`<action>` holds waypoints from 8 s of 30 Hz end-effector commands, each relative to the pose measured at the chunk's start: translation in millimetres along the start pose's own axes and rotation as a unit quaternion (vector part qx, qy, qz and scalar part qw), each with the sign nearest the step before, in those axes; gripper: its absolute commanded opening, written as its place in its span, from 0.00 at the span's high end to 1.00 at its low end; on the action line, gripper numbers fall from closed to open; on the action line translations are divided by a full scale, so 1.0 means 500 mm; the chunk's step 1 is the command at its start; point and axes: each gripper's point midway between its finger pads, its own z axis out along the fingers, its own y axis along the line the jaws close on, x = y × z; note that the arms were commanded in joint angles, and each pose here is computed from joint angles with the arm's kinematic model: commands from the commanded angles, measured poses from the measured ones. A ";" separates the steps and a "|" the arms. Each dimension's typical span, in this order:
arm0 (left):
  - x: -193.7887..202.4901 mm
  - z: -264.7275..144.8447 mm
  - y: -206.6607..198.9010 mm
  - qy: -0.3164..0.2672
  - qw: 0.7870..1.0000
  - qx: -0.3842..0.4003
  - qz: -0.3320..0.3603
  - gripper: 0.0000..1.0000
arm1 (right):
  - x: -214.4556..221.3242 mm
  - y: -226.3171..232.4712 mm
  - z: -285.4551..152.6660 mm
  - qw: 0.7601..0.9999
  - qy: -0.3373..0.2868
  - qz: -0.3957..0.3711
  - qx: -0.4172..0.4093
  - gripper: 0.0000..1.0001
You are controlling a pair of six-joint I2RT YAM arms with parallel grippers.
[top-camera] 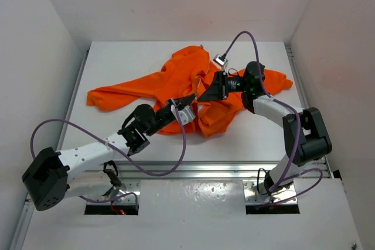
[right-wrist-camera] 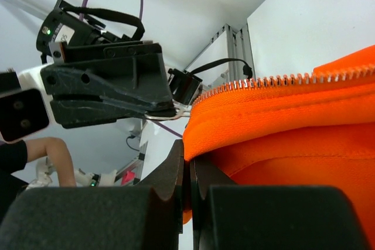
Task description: Zip up the jacket
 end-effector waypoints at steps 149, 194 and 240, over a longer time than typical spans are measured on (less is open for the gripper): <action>0.181 0.082 -0.260 0.010 0.866 0.471 -0.169 1.00 | 0.190 -0.157 -0.151 0.952 0.033 -0.181 0.243 0.52; 0.185 0.094 -0.244 0.005 0.853 0.480 -0.203 0.68 | 0.154 -0.216 -0.124 0.934 0.025 -0.250 0.254 0.94; 0.129 0.029 -0.141 0.048 0.926 0.362 -0.096 0.51 | 0.068 -0.201 -0.194 0.990 0.052 0.129 0.003 0.51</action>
